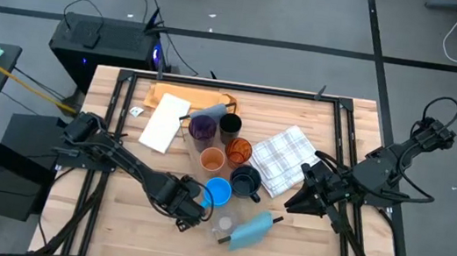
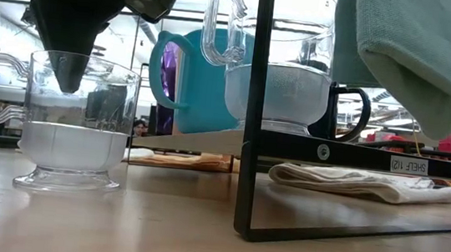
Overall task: Stack small to large cups/mugs on shelf
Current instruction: Put the transparent mug on the shelf
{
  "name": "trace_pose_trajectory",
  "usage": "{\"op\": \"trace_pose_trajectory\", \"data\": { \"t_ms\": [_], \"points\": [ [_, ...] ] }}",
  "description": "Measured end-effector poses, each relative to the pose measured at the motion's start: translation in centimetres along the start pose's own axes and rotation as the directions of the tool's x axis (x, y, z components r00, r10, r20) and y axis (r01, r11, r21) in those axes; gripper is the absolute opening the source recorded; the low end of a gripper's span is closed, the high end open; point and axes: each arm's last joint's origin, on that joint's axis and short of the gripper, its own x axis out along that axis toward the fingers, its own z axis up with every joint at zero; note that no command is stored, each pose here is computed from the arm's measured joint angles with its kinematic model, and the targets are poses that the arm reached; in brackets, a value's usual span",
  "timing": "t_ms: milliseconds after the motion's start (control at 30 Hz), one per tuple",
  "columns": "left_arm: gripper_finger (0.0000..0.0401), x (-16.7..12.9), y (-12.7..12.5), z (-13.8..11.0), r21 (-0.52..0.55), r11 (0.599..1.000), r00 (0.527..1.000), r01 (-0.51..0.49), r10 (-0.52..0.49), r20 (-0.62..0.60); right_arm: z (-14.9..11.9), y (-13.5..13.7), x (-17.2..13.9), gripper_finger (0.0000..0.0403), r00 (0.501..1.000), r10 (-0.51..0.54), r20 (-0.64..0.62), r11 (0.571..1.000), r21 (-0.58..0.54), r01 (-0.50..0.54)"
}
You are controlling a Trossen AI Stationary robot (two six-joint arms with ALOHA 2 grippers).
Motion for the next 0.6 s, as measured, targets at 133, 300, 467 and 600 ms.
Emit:
{"op": "trace_pose_trajectory", "data": {
  "t_ms": [133, 300, 467, 600],
  "points": [
    [0.0046, 0.0, 0.0, 0.01, 0.013, 1.0, 1.0, -0.001, 0.001, 0.003, 0.0, 0.0, 0.0, 0.0073, 1.0, 0.0, 0.0, 1.0, -0.001, 0.0],
    [0.0018, 0.0, 0.01, 0.02, 0.015, 1.0, 1.0, -0.003, 0.003, 0.006, 0.0, 0.0, 0.0, 0.0073, 1.0, 0.0, 0.0, 1.0, -0.001, 0.0],
    [0.0009, -0.03, 0.02, 0.02, 0.016, 1.0, 1.0, -0.002, 0.002, 0.006, 0.0, 0.0, 0.0, 0.0073, 1.0, 0.0, 0.0, 1.0, -0.002, 0.0],
    [0.0025, -0.03, 0.01, 0.02, 0.017, 1.0, 1.0, -0.002, 0.002, 0.006, 0.0, 0.0, 0.0, 0.0073, 1.0, 0.0, 0.0, 1.0, -0.002, 0.0]
  ]
}}
